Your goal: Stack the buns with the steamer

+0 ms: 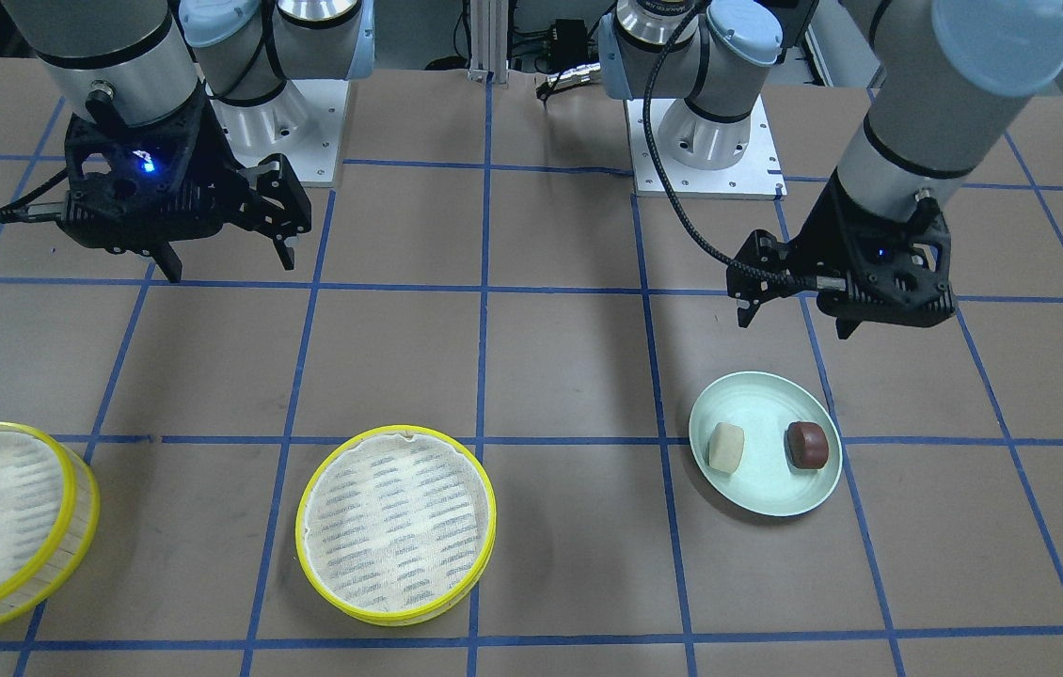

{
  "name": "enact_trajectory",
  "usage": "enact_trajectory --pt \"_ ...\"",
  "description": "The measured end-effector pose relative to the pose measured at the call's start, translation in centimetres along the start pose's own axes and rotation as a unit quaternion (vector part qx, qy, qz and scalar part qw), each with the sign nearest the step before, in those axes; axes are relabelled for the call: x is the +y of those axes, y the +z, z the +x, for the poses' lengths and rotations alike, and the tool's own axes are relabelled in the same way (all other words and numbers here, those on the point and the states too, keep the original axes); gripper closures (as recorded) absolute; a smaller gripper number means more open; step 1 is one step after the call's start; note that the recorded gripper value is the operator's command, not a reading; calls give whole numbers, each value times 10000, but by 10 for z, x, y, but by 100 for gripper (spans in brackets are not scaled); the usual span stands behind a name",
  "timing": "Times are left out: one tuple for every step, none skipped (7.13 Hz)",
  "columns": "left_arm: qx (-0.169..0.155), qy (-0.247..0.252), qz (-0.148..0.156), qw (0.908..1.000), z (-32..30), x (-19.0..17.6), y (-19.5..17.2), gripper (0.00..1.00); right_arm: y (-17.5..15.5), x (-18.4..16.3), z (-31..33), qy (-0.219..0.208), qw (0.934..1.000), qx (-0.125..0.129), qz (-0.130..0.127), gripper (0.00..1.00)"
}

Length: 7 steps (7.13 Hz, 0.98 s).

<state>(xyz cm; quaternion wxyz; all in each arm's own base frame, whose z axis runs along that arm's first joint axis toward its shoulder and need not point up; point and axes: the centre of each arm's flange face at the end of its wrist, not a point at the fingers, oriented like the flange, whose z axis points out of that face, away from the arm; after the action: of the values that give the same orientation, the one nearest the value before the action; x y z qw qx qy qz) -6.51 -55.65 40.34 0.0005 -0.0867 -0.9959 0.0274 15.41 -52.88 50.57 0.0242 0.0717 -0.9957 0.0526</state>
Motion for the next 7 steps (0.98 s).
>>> enact_trajectory --pt "54 226 -58 9997 -7 -2 32 0 4 -5 17 124 9998 139 23 0" --pt "204 368 -180 9990 -9 -7 62 0 11 -11 44 317 9995 72 -9 0" --pt "365 421 -336 9979 -10 -12 89 1 20 -16 76 490 9988 -43 -52 0" --pt "481 435 -526 9965 -11 -16 116 2 32 -20 114 587 9982 -52 -131 0" --pt "556 437 -690 9951 -14 -20 139 3 49 -26 162 576 9982 0 -154 0" --pt "603 433 -805 9940 -18 -23 158 17 73 -33 217 509 9986 62 -118 0" --pt "645 456 -899 9928 -26 -24 174 56 103 -40 269 392 9991 116 -86 0"
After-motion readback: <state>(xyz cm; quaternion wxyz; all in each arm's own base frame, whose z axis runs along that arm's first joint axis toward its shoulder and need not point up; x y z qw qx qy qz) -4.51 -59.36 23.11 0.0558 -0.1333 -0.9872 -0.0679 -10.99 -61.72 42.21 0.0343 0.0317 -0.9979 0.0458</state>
